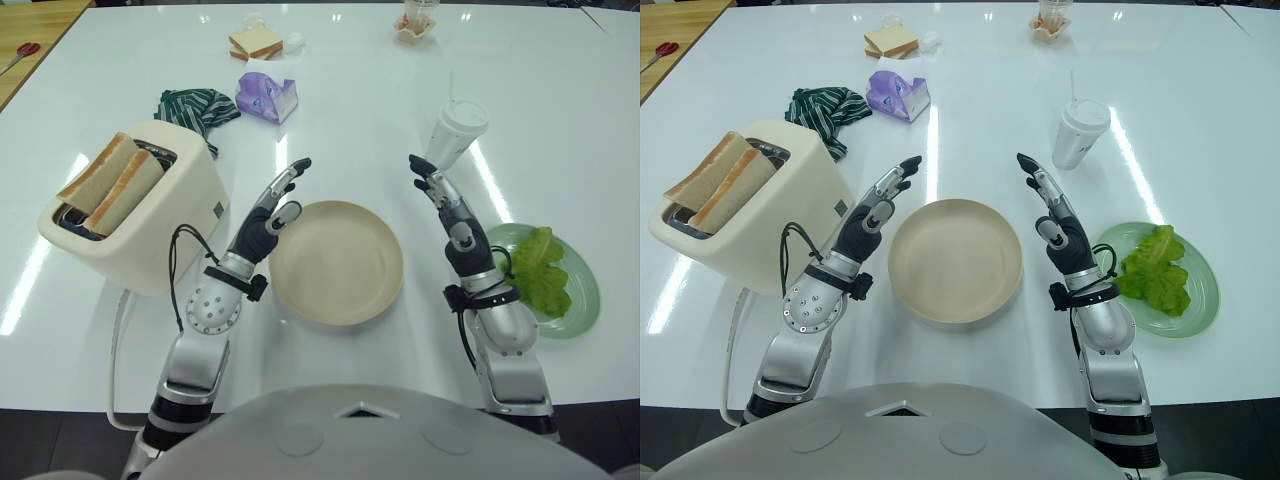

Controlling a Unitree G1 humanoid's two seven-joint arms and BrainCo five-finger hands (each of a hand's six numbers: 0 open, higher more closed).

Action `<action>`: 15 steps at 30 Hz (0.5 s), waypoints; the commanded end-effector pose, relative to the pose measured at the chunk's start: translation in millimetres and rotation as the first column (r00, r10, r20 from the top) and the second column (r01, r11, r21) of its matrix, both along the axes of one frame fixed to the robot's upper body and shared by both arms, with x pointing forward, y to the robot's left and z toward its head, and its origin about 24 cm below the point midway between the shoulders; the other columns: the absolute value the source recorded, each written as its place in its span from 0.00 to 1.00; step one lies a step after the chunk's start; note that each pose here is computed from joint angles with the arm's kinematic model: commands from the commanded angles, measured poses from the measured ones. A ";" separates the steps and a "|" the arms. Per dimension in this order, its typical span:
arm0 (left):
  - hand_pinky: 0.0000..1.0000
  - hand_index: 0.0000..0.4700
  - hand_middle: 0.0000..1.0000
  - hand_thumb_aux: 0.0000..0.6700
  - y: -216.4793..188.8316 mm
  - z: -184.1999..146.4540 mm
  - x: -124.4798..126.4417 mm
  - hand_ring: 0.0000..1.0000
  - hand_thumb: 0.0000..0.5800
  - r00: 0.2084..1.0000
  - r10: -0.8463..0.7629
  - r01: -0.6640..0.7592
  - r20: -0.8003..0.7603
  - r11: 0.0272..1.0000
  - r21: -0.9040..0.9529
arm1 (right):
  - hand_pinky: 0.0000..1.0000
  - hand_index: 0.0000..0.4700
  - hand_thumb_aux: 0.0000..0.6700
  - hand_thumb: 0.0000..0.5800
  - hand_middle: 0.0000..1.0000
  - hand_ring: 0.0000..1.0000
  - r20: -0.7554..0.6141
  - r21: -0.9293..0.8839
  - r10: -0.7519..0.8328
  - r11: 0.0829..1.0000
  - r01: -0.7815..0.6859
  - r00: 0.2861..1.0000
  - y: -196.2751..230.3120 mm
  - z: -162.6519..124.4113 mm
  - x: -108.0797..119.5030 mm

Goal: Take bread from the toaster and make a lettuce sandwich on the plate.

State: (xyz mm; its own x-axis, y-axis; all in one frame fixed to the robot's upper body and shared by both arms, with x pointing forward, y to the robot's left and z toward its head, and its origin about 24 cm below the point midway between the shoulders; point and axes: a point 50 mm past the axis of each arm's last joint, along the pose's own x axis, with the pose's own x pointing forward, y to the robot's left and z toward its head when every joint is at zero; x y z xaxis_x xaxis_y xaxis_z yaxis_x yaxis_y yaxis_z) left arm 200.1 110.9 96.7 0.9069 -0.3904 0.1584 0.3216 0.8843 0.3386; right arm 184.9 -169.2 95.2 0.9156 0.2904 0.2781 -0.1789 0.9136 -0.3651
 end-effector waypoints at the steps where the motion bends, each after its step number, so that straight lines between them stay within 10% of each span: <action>1: 0.00 0.00 0.00 0.00 0.0 -1.8 -0.4 0.00 0.00 1.000 0.007 -0.007 -0.017 1.000 -0.007 | 0.00 0.00 0.00 0.00 0.00 0.00 -0.050 -0.004 0.015 1.000 -0.015 0.999 -0.7 -4.9 0.1; 11: 0.00 0.00 0.00 0.00 1.3 4.1 -2.7 0.00 0.00 1.000 0.013 -0.013 0.020 1.000 -0.014 | 0.00 0.00 0.00 0.00 0.00 0.00 -0.054 0.005 0.000 1.000 0.000 0.999 -1.5 -5.9 -0.9; 15: 0.00 0.00 0.00 0.00 9.7 59.4 -13.0 0.00 0.00 0.980 0.046 -0.033 0.193 0.997 -0.068 | 0.00 0.00 0.00 0.00 0.00 0.00 -0.058 0.049 -0.029 0.998 0.031 0.998 -5.1 -6.9 -5.6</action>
